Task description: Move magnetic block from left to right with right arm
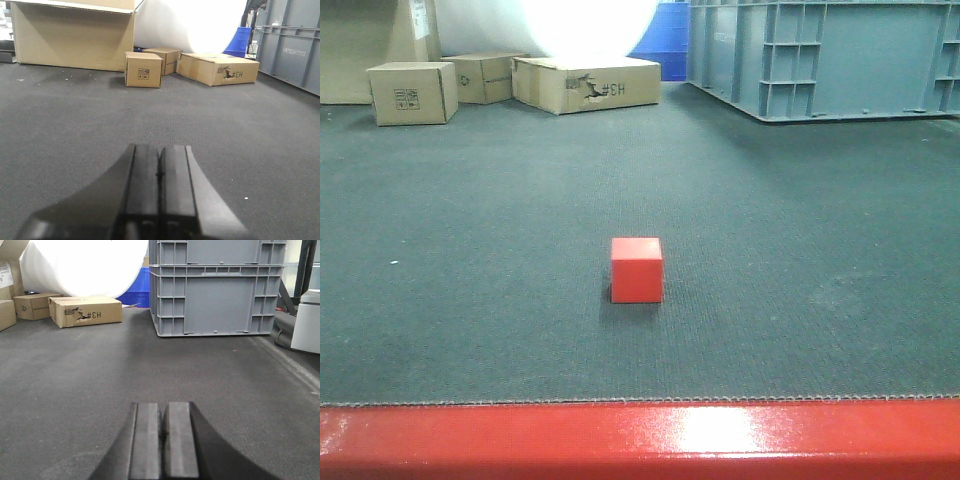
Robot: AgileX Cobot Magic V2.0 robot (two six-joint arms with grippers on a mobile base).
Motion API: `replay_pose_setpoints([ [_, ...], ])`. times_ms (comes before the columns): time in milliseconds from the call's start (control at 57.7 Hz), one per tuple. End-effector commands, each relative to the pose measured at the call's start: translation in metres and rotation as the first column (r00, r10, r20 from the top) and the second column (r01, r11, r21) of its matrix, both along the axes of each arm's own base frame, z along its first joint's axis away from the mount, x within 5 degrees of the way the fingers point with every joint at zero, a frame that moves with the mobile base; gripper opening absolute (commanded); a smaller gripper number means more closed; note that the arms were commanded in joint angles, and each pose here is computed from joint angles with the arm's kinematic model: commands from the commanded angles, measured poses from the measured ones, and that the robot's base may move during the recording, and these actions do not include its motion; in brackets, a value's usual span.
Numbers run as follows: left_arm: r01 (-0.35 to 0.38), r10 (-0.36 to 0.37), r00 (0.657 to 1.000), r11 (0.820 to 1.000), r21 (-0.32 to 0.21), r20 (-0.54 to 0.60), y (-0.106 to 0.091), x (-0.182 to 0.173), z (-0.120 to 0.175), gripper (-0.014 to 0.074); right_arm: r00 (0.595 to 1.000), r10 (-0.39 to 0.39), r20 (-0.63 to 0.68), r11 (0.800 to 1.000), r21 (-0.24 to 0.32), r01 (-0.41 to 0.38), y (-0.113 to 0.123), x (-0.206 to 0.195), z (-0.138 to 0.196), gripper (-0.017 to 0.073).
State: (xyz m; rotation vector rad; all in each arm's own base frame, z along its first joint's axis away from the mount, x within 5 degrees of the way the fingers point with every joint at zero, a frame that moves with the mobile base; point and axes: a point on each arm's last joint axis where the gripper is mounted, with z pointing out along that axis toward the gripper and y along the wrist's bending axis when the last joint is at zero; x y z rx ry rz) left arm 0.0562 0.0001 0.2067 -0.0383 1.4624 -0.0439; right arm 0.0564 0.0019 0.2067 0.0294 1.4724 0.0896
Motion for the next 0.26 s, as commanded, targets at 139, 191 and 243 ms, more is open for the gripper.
replay_pose_setpoints([
  [139, -0.009, 0.01, 0.996, 1.0, -0.006, 0.087, 0.0009, -0.0015, 0.0056, -0.0126, 0.995, -0.013, 0.102, 1.0, -0.01, 0.014, -0.001, -0.0029, 0.0079, 0.003],
  [191, -0.009, 0.01, 0.996, 1.0, -0.006, 0.087, 0.0009, -0.0015, 0.0056, -0.0126, 0.995, -0.013, 0.102, 1.0, -0.01, 0.014, -0.001, -0.0029, 0.0079, 0.003],
  [243, -0.009, 0.01, 0.996, 1.0, -0.006, 0.087, 0.0009, -0.0015, 0.0056, -0.0126, 0.995, -0.013, 0.102, 1.0, -0.01, 0.014, -0.001, -0.0029, 0.0079, 0.003],
])
